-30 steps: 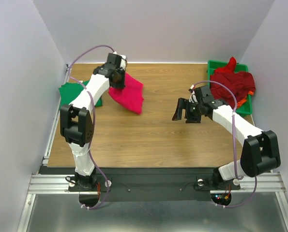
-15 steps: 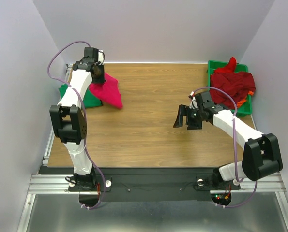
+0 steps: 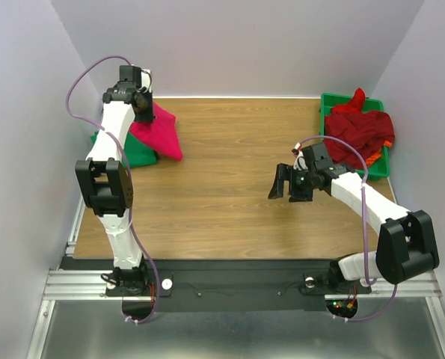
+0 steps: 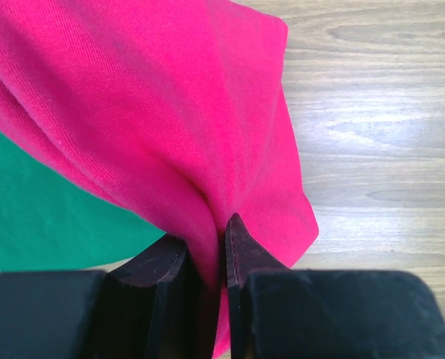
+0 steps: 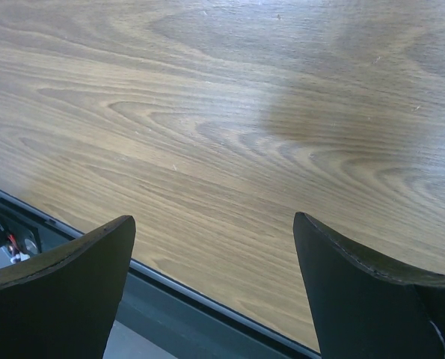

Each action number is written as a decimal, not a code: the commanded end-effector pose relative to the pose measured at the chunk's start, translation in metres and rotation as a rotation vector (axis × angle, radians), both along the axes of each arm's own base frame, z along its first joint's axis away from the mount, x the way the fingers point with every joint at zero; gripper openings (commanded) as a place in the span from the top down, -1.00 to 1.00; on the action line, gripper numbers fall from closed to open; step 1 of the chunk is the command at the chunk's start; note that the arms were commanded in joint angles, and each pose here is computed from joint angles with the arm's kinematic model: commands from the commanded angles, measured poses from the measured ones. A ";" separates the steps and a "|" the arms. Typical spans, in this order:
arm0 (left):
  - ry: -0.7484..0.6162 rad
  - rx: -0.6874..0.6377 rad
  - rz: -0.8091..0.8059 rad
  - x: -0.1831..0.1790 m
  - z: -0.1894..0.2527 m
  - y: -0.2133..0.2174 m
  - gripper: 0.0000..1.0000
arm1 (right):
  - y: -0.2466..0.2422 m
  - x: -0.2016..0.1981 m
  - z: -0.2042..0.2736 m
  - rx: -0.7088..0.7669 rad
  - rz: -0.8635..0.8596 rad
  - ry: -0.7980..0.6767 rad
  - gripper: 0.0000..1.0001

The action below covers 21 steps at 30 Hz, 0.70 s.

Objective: Fold and stack the t-shirts
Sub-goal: Neatly place the folded tshirt to the corner

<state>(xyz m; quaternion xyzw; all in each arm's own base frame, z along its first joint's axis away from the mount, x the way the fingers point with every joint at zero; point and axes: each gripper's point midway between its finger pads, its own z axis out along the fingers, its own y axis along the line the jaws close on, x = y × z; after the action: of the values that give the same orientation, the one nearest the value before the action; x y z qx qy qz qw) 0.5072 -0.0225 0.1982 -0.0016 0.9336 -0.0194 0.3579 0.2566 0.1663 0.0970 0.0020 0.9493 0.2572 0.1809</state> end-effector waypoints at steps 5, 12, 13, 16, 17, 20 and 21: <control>-0.153 -0.013 0.036 -0.004 0.061 0.035 1.00 | 0.005 0.003 0.008 0.022 0.012 -0.026 -0.85; -0.174 -0.013 0.075 -0.007 0.064 0.061 1.00 | 0.005 0.002 0.008 0.025 0.015 -0.023 -0.85; -0.175 -0.014 0.079 -0.006 0.065 0.063 1.00 | 0.005 0.002 0.008 0.026 0.013 -0.024 -0.85; -0.177 -0.017 0.087 -0.006 0.063 0.069 1.00 | 0.005 -0.001 0.007 0.029 0.014 -0.017 -0.85; -0.171 -0.017 0.093 -0.007 0.060 0.072 1.00 | 0.005 -0.001 0.007 0.030 0.013 -0.017 -0.85; -0.152 -0.022 0.096 -0.008 0.049 0.075 1.00 | 0.005 -0.002 0.006 0.031 0.016 -0.014 -0.85; -0.146 -0.020 0.100 -0.009 0.045 0.077 1.00 | 0.005 -0.003 0.005 0.030 0.016 -0.012 -0.85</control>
<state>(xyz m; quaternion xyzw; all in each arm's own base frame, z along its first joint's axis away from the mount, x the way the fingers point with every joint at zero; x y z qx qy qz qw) 0.4987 0.0506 0.2117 -0.0601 0.9238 -0.0124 0.3779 0.2556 0.1678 0.0976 0.0019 0.9484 0.2621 0.1783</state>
